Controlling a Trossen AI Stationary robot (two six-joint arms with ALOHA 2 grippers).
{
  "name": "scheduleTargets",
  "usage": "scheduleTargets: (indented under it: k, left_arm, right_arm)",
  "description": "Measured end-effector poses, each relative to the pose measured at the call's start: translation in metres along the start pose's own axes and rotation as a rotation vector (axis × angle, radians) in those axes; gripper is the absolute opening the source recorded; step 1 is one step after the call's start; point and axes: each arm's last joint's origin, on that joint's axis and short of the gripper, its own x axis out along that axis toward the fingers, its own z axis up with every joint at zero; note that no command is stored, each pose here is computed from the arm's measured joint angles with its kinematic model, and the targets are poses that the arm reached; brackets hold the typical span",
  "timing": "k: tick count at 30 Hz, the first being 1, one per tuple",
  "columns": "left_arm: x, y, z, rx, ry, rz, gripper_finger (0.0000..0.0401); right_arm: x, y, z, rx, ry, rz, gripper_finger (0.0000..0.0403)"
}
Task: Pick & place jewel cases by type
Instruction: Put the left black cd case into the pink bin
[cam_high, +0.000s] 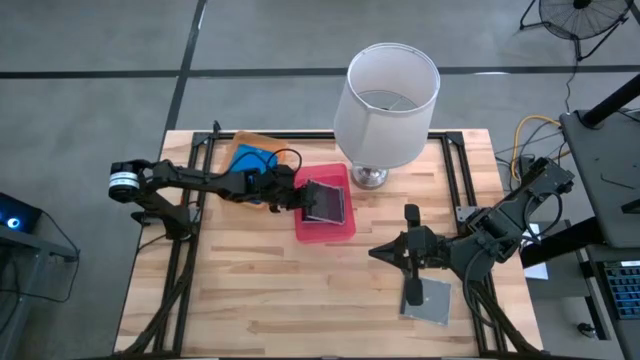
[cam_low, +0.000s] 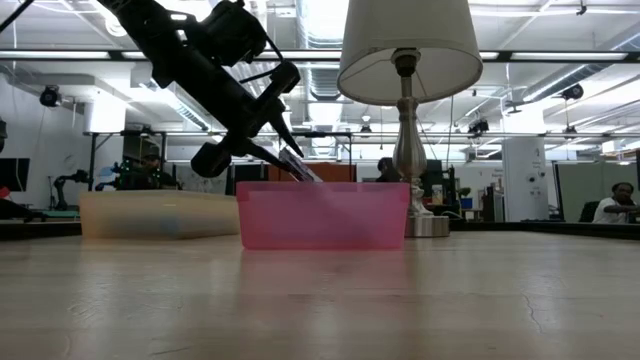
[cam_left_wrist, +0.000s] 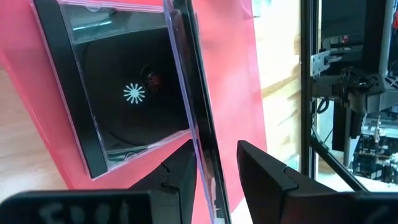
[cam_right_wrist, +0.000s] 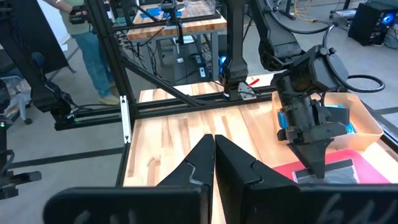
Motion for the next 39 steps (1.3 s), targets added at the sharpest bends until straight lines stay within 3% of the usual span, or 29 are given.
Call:
scheduleTargets:
  k: [30,39]
  left_arm:
    - [0.0004,0.0006,-0.0001,0.028,0.045,-0.009,0.0095]
    - [0.0002,0.0058,-0.0008,0.003,0.058,0.043,0.0095]
  right_arm:
    - [0.0,-0.0002,0.0002,0.034,-0.001,-0.001,0.0008]
    - [0.0,-0.0003,0.0001,0.034,0.0,-0.001,0.0008]
